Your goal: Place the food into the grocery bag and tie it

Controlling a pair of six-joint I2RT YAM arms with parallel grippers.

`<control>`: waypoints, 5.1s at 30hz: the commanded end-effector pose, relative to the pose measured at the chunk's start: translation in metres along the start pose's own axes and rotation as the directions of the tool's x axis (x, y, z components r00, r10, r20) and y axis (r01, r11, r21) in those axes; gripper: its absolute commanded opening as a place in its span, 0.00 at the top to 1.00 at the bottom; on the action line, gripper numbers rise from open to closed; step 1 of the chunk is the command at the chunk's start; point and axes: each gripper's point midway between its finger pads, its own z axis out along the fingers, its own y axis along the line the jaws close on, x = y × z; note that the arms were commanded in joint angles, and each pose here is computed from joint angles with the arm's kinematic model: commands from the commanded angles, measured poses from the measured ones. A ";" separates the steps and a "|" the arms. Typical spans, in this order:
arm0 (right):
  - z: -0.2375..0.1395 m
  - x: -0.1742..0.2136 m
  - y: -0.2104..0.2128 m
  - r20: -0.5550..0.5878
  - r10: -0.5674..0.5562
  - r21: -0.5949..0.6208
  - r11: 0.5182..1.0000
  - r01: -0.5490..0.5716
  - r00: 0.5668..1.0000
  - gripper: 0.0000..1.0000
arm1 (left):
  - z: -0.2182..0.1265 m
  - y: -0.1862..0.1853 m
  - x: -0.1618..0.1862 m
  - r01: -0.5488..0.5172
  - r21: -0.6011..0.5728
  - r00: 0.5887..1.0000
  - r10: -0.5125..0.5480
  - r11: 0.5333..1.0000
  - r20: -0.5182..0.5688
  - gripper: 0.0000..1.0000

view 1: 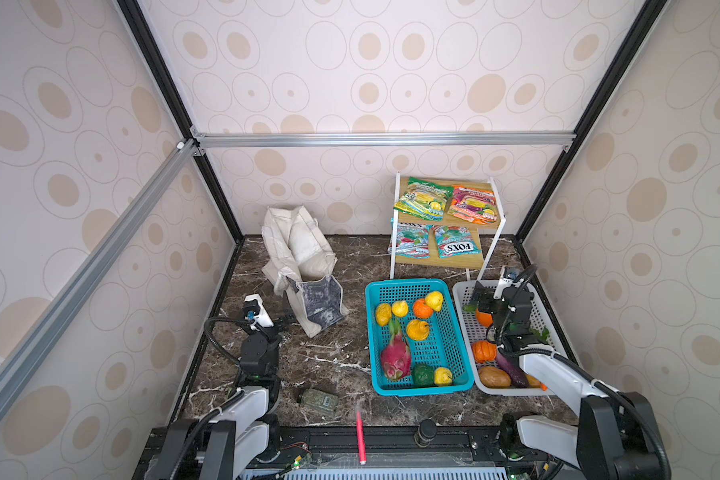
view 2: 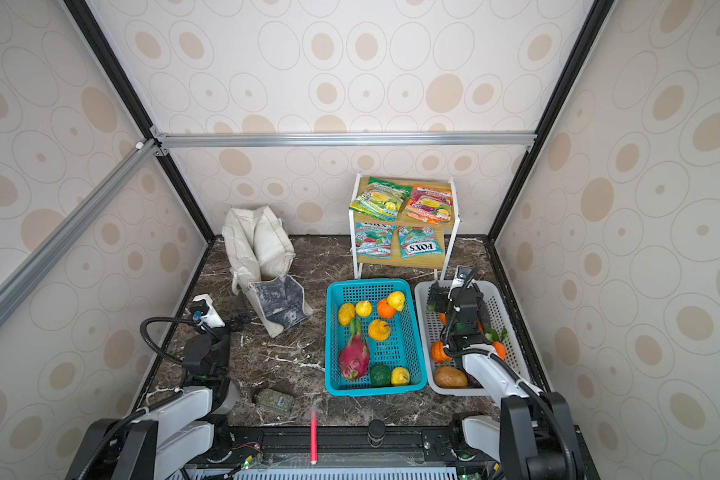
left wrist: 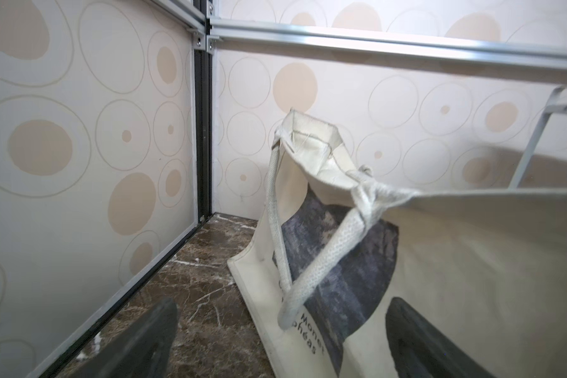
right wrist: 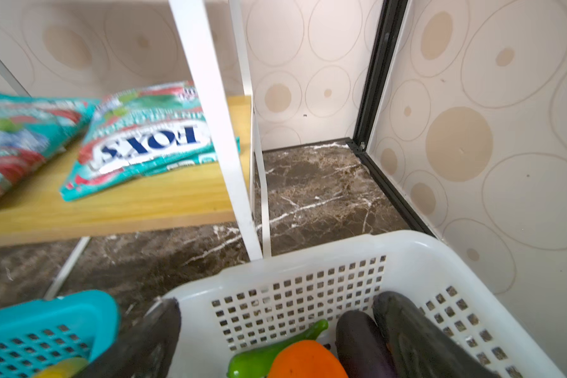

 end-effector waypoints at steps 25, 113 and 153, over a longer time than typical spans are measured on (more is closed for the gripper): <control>-0.072 -0.051 0.185 -0.258 -0.047 -0.630 0.766 -0.131 0.965 0.00 | 0.107 -0.161 -0.096 -0.067 0.170 0.823 0.151 0.983 -0.548 0.01; -0.079 -0.009 0.365 -0.516 -0.172 -0.661 0.703 -0.262 0.839 0.00 | 0.060 -0.085 0.006 0.106 0.139 0.718 0.021 0.985 -0.696 0.40; -0.074 -0.015 0.319 -0.398 -0.164 -0.559 0.823 -0.097 0.903 1.00 | 0.063 -0.024 -0.059 0.006 -0.026 0.815 -0.020 1.000 -0.579 1.00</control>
